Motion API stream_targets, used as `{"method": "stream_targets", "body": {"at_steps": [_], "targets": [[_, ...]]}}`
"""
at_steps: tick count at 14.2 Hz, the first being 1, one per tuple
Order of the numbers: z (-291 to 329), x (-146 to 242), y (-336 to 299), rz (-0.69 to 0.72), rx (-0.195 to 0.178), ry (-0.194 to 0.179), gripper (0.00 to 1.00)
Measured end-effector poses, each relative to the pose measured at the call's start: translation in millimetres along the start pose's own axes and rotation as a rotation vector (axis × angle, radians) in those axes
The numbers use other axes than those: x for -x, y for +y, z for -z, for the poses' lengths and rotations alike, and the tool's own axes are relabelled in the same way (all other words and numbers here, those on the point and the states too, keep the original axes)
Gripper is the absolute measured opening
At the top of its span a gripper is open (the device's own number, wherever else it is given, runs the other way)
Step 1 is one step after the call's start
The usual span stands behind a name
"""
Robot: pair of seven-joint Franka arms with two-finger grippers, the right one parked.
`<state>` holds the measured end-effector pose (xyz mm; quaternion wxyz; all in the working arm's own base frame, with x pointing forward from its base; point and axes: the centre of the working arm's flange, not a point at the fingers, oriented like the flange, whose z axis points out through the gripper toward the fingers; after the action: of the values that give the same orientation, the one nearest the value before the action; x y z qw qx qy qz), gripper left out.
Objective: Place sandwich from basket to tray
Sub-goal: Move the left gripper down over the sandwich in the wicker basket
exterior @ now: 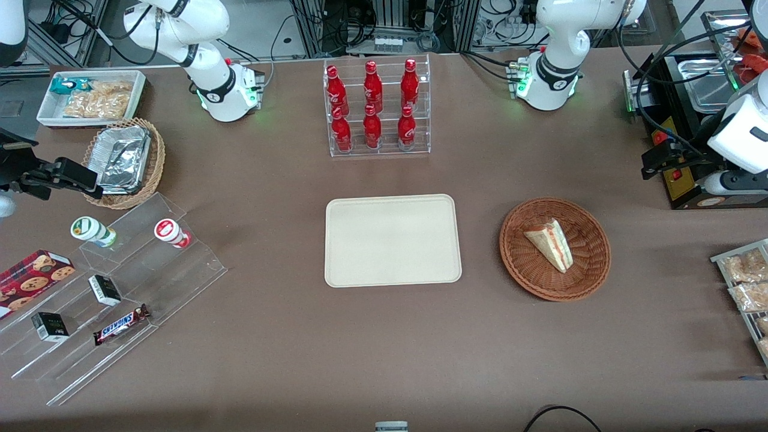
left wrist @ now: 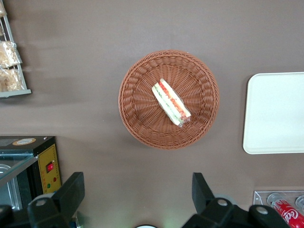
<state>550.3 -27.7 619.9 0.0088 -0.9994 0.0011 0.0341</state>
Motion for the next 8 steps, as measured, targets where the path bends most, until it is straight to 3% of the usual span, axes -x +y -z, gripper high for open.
{"method": "stream_targets", "body": {"at_steps": [3,8], "targets": [[-7,1,1,-0.002,-0.002,-0.039,1.0],[-82,-18,25,-0.044,0.0,-0.18,1.0]]}}
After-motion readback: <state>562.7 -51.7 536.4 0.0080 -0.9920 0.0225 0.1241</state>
